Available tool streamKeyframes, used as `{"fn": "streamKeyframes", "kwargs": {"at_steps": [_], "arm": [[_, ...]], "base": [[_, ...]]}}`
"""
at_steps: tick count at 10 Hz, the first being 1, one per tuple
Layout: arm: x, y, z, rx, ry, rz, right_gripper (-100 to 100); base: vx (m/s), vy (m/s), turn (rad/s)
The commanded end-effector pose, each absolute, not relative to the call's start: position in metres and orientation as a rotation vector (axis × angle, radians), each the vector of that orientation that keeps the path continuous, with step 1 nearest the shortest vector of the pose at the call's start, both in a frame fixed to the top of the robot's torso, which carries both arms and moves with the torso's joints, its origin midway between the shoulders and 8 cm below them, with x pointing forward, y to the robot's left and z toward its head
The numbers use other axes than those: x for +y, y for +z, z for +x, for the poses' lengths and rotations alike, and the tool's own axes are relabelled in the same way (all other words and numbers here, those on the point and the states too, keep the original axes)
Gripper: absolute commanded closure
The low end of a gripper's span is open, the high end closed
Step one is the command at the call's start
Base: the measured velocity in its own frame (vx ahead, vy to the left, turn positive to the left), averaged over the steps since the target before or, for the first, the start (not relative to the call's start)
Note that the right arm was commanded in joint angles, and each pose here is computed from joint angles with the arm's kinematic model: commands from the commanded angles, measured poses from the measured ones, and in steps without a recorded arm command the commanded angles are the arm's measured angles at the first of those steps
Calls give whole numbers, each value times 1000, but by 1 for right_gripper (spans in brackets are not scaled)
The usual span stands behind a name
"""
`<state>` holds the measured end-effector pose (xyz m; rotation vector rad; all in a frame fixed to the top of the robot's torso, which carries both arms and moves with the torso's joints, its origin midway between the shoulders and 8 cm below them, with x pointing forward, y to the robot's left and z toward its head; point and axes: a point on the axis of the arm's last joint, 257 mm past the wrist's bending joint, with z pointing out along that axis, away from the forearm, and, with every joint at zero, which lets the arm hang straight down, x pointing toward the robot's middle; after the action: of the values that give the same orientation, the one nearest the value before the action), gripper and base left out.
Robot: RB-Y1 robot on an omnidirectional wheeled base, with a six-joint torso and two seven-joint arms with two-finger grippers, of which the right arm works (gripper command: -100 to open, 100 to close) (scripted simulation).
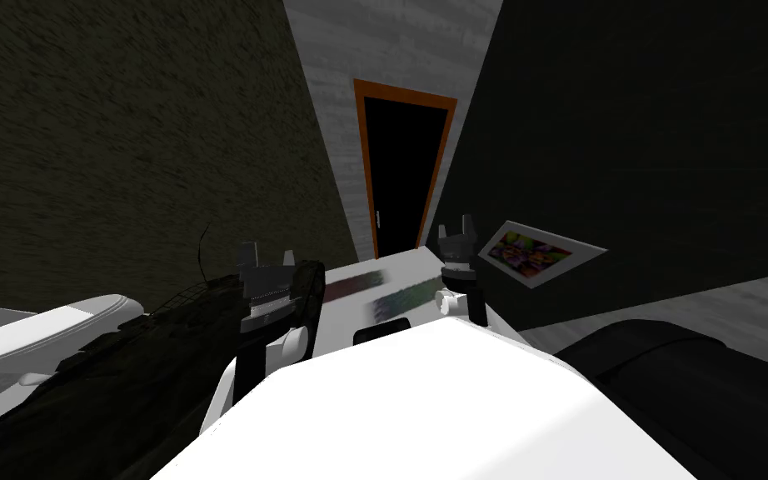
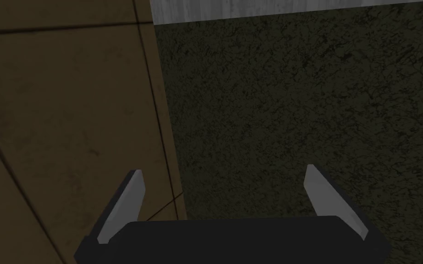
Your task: Pull the door open
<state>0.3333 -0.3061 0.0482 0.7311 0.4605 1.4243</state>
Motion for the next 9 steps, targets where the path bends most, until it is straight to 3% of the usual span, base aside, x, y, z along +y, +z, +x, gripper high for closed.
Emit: {"fn": "streamKeyframes", "kwargs": {"at_steps": [1,9], "arm": [[-304,38,340,463,1472,759,-100],[-298,-14,368,454,1676,908,-100]], "base": [[111,16,76],[163,-6,63]]}}
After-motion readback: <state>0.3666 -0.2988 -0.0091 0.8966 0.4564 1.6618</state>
